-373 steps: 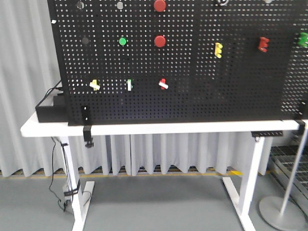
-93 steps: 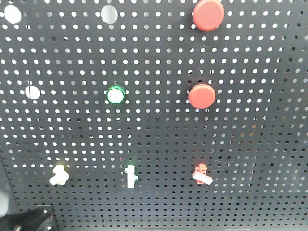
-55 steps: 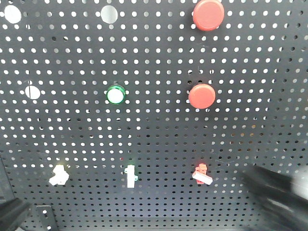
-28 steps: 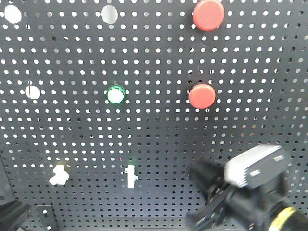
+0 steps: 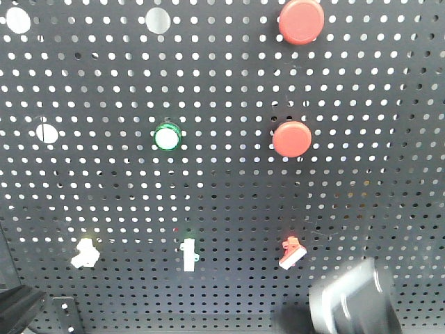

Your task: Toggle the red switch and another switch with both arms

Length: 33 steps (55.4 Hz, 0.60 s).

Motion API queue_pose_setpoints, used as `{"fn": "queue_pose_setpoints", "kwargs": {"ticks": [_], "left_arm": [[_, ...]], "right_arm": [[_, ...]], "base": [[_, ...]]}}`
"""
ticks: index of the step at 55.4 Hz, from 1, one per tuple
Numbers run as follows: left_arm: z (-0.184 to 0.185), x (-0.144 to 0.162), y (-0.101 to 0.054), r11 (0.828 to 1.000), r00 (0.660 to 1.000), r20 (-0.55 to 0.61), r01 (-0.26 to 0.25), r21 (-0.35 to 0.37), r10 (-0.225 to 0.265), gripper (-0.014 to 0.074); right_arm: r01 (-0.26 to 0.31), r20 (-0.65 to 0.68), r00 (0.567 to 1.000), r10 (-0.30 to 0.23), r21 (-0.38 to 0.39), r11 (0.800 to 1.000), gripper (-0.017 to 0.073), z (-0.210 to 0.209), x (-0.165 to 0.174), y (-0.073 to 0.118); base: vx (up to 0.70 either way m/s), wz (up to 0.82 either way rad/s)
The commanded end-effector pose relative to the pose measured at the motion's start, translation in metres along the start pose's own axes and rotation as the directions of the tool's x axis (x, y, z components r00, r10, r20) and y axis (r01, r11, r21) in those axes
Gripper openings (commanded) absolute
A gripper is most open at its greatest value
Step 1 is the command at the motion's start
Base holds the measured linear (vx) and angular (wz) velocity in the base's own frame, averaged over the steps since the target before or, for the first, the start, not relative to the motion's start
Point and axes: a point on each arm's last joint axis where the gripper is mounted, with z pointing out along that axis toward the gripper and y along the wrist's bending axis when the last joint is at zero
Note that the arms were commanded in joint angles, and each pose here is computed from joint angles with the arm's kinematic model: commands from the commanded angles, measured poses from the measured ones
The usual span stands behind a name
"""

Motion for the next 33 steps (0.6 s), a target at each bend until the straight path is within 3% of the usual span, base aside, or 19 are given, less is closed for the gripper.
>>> {"fn": "queue_pose_setpoints", "kwargs": {"ticks": [1, 10, 33], "left_arm": [[-0.002, -0.018, -0.001, 1.000, 0.993, 0.120, 0.016, 0.015, -0.018, 0.0001], [-0.002, -0.018, -0.001, 1.000, 0.993, 0.119, 0.016, 0.015, -0.018, 0.0001], [-0.001, -0.016, -0.001, 1.000, 0.995, 0.099, 0.016, 0.013, -0.017, 0.0001]], "right_arm": [[-0.006, 0.230, 0.973, 0.012, -0.023, 1.000, -0.0006, -0.014, -0.029, 0.003], [0.009, 0.320, 0.947, 0.002, -0.031, 0.999, -0.0006, -0.022, -0.039, 0.004], [0.010, 0.316, 0.949, 0.001, -0.031, 0.999, -0.0006, -0.022, -0.038, 0.004]], "base": [[0.00, 0.00], [0.00, 0.00], [0.00, 0.00]]}}
